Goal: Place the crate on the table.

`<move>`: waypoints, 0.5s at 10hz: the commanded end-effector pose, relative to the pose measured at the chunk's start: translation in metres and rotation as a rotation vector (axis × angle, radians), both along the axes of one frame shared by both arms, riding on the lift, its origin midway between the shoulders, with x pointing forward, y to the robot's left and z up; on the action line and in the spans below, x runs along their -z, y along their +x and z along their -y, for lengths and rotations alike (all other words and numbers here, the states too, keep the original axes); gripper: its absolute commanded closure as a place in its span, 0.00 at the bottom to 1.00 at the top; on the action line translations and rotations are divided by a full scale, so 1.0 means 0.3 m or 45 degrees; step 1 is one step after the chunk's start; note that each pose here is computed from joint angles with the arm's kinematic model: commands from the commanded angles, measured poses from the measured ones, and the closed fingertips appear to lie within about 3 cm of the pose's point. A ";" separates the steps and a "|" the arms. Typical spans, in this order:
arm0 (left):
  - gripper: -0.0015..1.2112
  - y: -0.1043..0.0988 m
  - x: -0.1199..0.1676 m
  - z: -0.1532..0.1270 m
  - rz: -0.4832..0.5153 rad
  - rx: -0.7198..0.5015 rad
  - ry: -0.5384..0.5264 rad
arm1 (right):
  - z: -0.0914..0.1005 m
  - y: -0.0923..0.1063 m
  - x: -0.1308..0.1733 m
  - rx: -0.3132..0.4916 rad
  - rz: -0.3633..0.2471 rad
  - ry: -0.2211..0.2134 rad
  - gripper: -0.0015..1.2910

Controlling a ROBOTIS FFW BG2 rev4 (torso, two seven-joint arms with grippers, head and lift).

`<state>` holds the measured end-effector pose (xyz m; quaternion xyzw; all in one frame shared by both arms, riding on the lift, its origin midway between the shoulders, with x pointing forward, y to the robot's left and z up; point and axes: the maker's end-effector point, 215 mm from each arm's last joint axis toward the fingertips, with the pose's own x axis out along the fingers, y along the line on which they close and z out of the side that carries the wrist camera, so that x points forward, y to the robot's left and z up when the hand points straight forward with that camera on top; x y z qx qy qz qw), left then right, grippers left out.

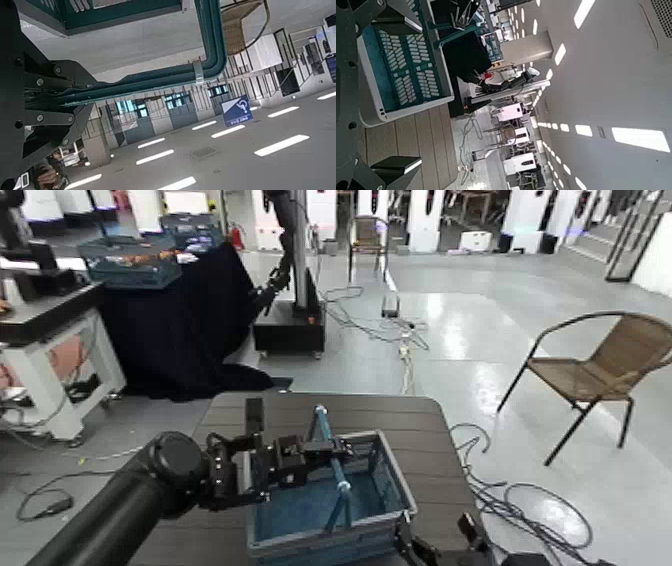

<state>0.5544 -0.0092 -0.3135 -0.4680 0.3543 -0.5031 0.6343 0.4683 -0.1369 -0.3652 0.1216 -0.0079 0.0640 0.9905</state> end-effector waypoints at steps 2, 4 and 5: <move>0.95 0.040 0.009 -0.001 -0.002 -0.021 0.009 | -0.007 0.003 -0.006 -0.006 0.007 0.001 0.12; 0.95 0.049 0.023 -0.004 -0.010 -0.031 0.020 | -0.007 0.005 -0.012 -0.007 0.013 0.004 0.11; 0.95 0.052 0.025 -0.001 -0.012 -0.033 0.021 | -0.008 0.005 -0.012 -0.009 0.014 0.005 0.11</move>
